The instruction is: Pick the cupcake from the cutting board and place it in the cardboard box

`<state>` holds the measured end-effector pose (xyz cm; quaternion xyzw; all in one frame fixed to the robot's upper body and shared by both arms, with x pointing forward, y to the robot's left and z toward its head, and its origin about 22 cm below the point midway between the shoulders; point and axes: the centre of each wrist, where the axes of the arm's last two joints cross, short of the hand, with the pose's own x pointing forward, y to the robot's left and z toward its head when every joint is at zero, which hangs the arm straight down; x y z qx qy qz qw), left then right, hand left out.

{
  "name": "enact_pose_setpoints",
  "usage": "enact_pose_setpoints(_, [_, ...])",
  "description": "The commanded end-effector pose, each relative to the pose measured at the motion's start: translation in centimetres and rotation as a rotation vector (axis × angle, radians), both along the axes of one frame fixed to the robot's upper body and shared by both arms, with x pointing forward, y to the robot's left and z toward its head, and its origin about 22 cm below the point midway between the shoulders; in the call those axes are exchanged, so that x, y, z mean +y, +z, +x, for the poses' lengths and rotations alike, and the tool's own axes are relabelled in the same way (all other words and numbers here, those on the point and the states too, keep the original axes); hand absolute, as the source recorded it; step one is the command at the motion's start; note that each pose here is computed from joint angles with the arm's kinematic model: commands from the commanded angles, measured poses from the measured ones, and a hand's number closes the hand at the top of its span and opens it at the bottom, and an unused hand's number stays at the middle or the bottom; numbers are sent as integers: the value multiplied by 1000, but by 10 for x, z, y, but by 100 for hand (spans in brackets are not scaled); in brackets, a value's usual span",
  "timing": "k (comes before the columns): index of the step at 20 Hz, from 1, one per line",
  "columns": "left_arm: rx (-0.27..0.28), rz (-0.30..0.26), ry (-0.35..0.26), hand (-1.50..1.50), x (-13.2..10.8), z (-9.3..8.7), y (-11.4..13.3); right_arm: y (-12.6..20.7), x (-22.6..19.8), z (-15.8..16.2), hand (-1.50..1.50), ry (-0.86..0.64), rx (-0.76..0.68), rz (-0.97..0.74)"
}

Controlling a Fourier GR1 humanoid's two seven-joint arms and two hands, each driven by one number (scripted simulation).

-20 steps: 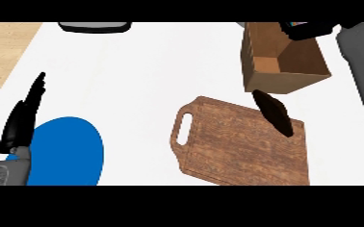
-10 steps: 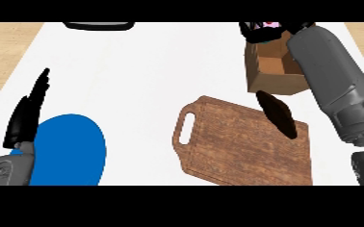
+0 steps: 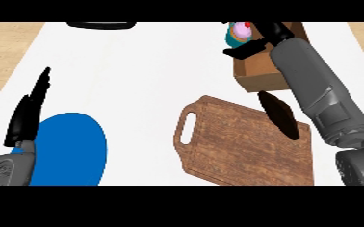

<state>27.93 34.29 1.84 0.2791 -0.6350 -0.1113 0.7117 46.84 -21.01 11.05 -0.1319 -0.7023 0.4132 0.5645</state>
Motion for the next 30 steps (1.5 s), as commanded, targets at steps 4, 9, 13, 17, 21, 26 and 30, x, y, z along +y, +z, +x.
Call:
enact_pose_setpoints(4, [-3,1,-20,0,-6,4,12,-7,3,-2,-150,-17,-94,165])
enact_pose_setpoints(9, [6,0,18,0,11,0,10,15,-13,4,-150,-64,-142,393])
enact_pose_setpoints(13, [16,-14,-9,0,1,4,3,33,-74,0,-150,-99,-151,479])
enact_pose_setpoints(17, [3,-11,-4,0,8,0,2,31,-123,-13,-150,-97,-149,551])
enact_pose_setpoints(21, [-14,-1,0,0,10,-7,-2,47,-178,-30,-150,-179,-137,548])
enact_pose_setpoints(26, [-8,-17,-16,0,17,2,16,54,-223,-52,-150,-245,-136,535])
enact_pose_setpoints(30, [-19,-5,-27,0,0,0,13,76,-263,-75,-150,-255,-165,497])
